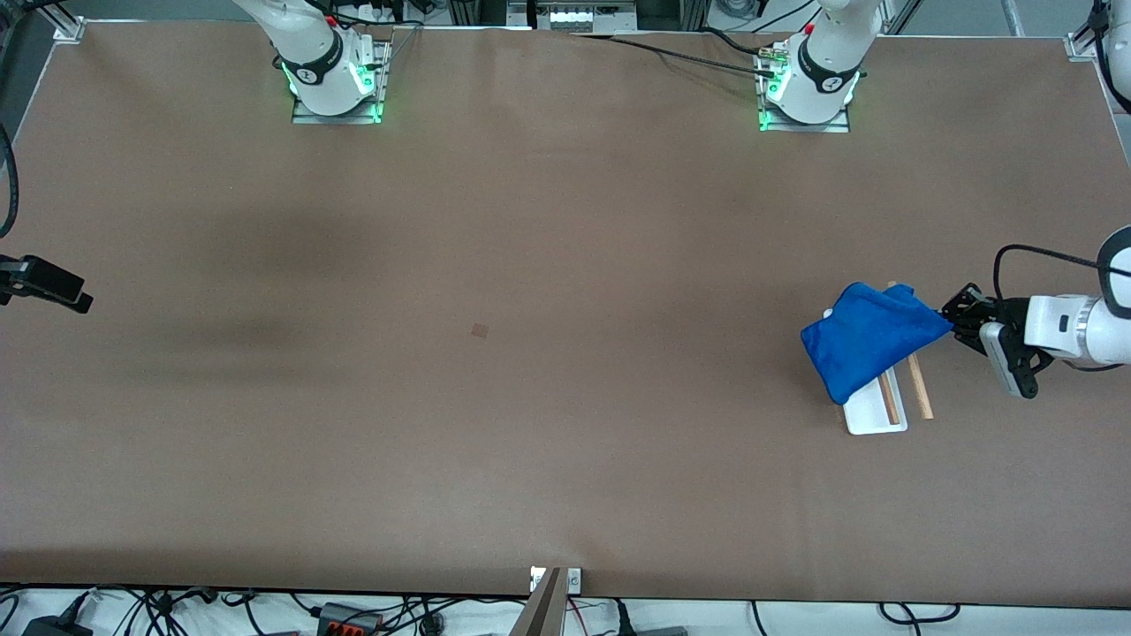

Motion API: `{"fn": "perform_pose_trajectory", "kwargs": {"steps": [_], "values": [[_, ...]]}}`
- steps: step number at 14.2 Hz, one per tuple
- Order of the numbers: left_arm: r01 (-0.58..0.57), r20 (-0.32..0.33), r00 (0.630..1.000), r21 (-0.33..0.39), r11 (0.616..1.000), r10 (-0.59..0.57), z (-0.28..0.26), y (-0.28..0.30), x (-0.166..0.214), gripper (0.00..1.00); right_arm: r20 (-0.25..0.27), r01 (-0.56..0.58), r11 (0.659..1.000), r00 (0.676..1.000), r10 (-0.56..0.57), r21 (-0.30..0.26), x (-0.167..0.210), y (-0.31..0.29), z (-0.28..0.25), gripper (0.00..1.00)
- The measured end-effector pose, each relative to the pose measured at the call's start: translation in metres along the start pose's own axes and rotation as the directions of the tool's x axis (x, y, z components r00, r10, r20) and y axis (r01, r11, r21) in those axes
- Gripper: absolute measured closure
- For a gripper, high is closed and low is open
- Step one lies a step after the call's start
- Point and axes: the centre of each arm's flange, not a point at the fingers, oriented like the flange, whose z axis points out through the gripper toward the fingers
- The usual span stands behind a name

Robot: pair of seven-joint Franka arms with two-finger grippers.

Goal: Pass towel and hang on rack

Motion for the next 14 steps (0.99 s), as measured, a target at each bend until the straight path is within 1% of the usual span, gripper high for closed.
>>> {"fn": "perform_pose_trajectory", "kwargs": {"steps": [3,6,10,13,14], "values": [[-0.004,-0.012,1.000,-0.021,1.000,0.004,0.009,-0.017,-0.011,0.97,0.011,0.006,1.000,1.000,-0.006,-0.007,-0.005,-0.005,-0.004,0.00],[-0.025,-0.024,0.999,-0.010,1.000,0.025,0.003,-0.026,-0.020,0.97,0.030,0.003,1.000,1.000,-0.003,-0.007,-0.013,-0.003,0.001,0.00],[-0.060,-0.035,0.998,0.010,0.998,0.060,0.008,-0.042,-0.033,0.97,-0.009,0.002,1.000,1.000,-0.002,0.007,-0.046,0.002,0.025,0.00],[-0.071,-0.039,0.997,0.005,0.997,0.071,0.020,-0.051,-0.035,0.97,-0.017,0.009,1.000,1.000,-0.009,0.013,-0.063,0.000,0.027,0.00],[-0.072,-0.039,0.997,0.004,0.997,0.072,0.021,-0.052,-0.035,0.93,-0.020,0.010,1.000,1.000,-0.010,0.014,-0.064,0.000,0.026,0.00]]}}
